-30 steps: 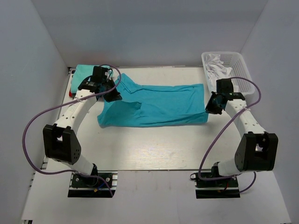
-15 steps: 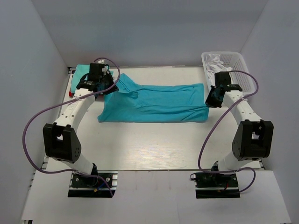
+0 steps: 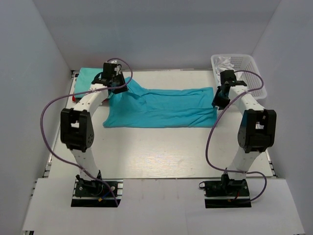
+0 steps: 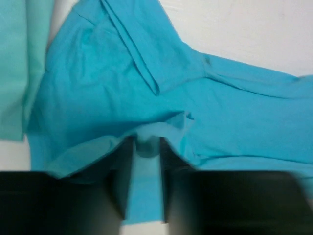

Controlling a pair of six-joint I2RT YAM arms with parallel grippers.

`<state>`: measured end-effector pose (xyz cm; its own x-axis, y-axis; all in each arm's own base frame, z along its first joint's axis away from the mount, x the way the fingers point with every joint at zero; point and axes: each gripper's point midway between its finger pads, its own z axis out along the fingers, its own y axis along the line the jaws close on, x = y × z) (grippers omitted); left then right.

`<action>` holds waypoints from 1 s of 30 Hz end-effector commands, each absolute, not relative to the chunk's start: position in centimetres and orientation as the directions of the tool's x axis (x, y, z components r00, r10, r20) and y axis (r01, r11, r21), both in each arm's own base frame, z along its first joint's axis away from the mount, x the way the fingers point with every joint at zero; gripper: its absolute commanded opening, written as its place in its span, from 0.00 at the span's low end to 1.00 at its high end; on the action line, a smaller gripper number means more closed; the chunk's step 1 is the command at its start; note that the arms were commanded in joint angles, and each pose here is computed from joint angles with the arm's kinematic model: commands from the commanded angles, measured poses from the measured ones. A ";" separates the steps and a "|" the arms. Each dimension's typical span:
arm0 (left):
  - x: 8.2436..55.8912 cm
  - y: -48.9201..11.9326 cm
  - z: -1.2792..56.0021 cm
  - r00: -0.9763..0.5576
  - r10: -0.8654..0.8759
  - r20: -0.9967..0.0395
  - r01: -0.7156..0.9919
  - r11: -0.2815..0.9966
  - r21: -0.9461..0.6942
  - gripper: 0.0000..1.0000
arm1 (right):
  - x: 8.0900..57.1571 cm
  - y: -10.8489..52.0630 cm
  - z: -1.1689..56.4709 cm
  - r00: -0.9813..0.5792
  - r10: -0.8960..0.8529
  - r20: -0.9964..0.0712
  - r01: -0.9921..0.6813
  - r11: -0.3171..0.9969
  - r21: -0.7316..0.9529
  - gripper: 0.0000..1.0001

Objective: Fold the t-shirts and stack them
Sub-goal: Fold the flattened tshirt in 1/3 of the way

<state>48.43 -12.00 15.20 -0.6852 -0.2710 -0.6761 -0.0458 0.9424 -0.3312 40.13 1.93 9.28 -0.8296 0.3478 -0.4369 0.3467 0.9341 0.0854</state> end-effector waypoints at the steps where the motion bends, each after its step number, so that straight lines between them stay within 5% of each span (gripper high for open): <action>1: 51.1 -9.6 16.3 -0.661 -0.277 -0.698 -0.136 0.958 -0.252 0.47 | 41.8 1.4 11.0 -0.825 0.317 -0.468 0.327 0.943 0.064 0.45; 5: 51.0 -9.5 15.1 -0.713 -0.288 -0.640 -0.178 0.956 -0.232 0.85 | 42.6 3.7 12.5 -0.822 0.285 -0.493 0.235 0.958 0.163 0.85; 8: 50.2 -10.1 15.5 -0.713 -0.308 -0.630 -0.170 0.948 -0.271 1.00 | 42.0 4.9 14.3 -0.806 0.259 -0.533 0.164 0.962 0.220 0.90; 17: 44.1 -12.6 17.4 -0.724 -0.331 -0.605 -0.077 0.911 -0.406 1.00 | 38.5 9.5 15.3 -0.786 0.241 -0.569 0.015 0.928 0.372 0.90; 30: 38.0 -11.4 6.2 -0.821 -0.430 -0.375 -0.281 0.877 -0.390 1.00 | 36.3 11.1 4.9 -0.905 0.271 -0.329 0.120 0.903 0.413 0.90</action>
